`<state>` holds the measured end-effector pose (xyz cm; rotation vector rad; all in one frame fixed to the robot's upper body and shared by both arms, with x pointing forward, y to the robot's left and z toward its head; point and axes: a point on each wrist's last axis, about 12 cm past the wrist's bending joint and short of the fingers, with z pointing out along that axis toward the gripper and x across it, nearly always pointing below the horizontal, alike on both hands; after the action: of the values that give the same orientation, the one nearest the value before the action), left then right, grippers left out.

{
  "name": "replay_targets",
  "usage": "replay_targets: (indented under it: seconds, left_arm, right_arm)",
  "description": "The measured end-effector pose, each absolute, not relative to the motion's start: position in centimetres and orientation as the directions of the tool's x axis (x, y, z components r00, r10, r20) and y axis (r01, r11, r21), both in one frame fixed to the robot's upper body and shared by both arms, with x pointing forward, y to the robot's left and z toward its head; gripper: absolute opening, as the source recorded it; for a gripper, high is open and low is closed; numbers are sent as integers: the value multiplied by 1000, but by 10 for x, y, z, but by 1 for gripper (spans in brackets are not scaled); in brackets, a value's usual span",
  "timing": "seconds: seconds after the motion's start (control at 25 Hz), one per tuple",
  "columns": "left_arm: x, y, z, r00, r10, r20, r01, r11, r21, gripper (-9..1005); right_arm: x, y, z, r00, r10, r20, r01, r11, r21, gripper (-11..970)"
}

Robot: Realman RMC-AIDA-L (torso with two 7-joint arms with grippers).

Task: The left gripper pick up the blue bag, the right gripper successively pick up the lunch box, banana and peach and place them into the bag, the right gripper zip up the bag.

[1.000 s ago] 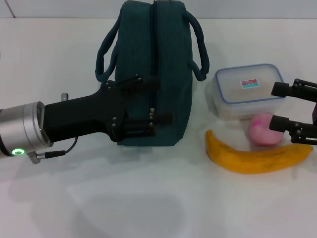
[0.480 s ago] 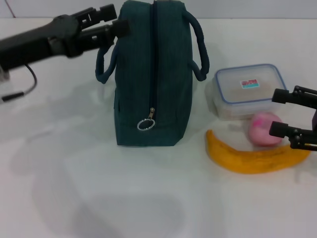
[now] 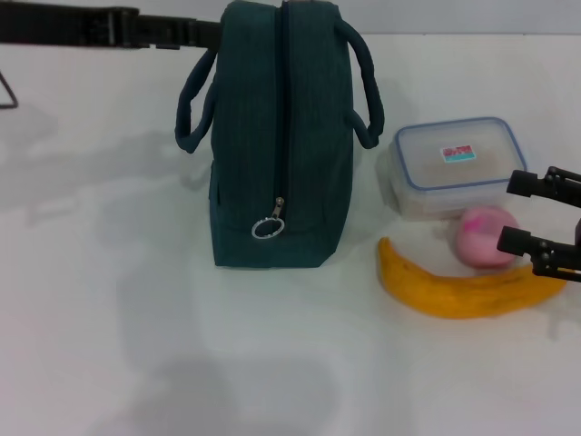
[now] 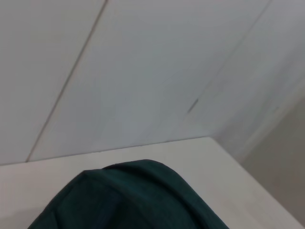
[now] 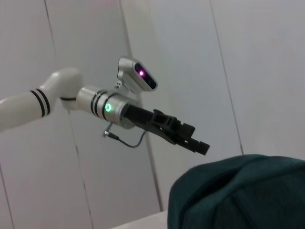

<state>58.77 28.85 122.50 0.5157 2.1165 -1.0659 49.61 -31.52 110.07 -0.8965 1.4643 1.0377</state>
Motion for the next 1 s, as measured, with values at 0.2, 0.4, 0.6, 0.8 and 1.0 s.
replay_targets:
  seconds: [0.2,0.4,0.6,0.8,1.0]
  left_arm:
    - [601,271,1232,-722,102,-684,583,621,-523,815]
    - [613,251,1229,-747,161,-645,576,641,-507,807]
    - [624,236,1225,-757,220,-615,577,666,-473,798]
    - [630,228,1229,-752,255,-607,585,682,-438,790]
    - [635,226,1234,-741,253,-622,590,686,-425,781]
  right_arm:
    - [493,-316,1097,-130,1,-992,-929,349,122,753]
    - [491,-315,1094,-133,4,-991,-927,352,126,753]
    - [486,-315,1088,-146,18,-989,-922,360,143,753]
    - [481,-317,1084,-152,23,-988,-916,372,150,752]
    - [477,-317,1080,-157,26,-987,-913,378,155,752]
